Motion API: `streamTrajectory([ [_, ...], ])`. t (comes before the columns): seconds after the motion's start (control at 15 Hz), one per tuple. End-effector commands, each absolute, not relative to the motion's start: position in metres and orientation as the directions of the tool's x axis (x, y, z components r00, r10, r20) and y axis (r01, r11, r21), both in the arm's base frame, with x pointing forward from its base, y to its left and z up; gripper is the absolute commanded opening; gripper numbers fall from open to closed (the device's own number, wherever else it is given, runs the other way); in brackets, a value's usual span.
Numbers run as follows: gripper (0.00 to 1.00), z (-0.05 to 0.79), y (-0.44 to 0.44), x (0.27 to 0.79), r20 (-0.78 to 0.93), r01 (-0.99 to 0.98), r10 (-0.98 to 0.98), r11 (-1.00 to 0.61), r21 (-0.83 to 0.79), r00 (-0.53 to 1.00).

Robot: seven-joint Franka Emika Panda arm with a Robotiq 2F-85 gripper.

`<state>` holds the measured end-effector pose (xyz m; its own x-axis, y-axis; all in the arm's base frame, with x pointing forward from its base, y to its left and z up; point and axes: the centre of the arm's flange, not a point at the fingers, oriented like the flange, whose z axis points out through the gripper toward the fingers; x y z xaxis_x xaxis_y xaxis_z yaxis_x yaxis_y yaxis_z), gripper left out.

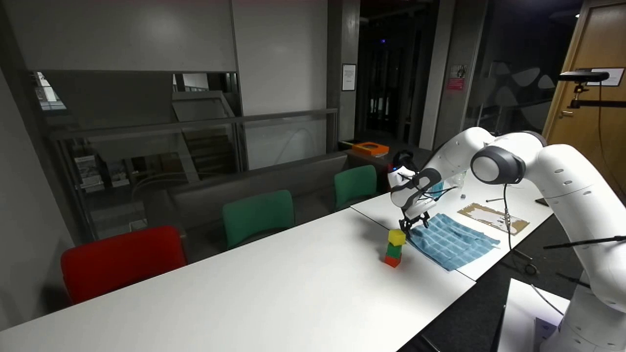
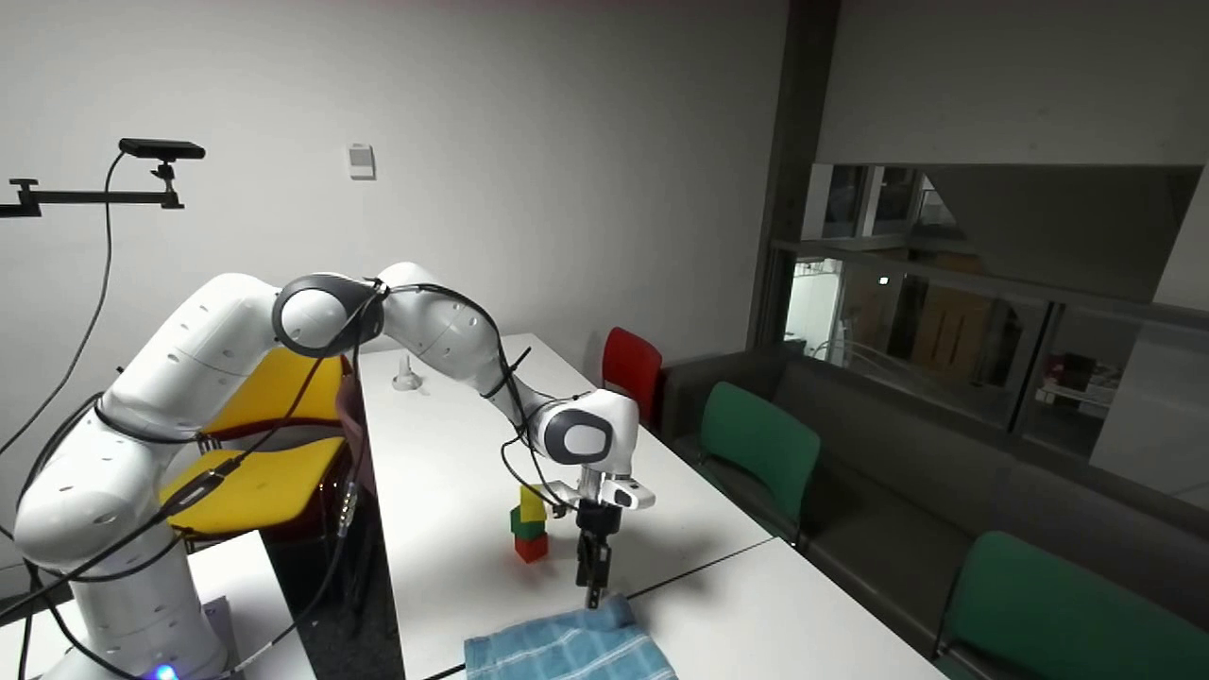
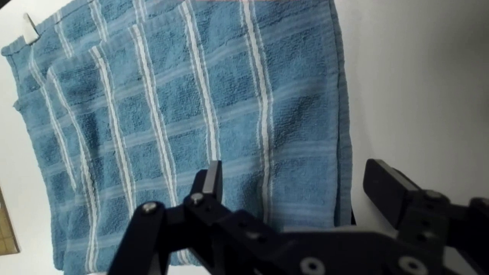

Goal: Unfold the cloth

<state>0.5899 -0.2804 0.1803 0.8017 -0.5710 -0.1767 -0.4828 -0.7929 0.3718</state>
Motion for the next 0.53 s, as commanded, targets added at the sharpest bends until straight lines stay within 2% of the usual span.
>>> streamTrajectory([
  [0.0, 1.0, 0.1782, -0.2955, 0.6023, -0.192, -0.418, -0.504, -0.835, 0.359, 0.842],
  [0.47, 1.0, 0.1684, -0.3047, 0.6054, -0.204, -0.392, -0.474, -0.855, 0.341, 0.857],
])
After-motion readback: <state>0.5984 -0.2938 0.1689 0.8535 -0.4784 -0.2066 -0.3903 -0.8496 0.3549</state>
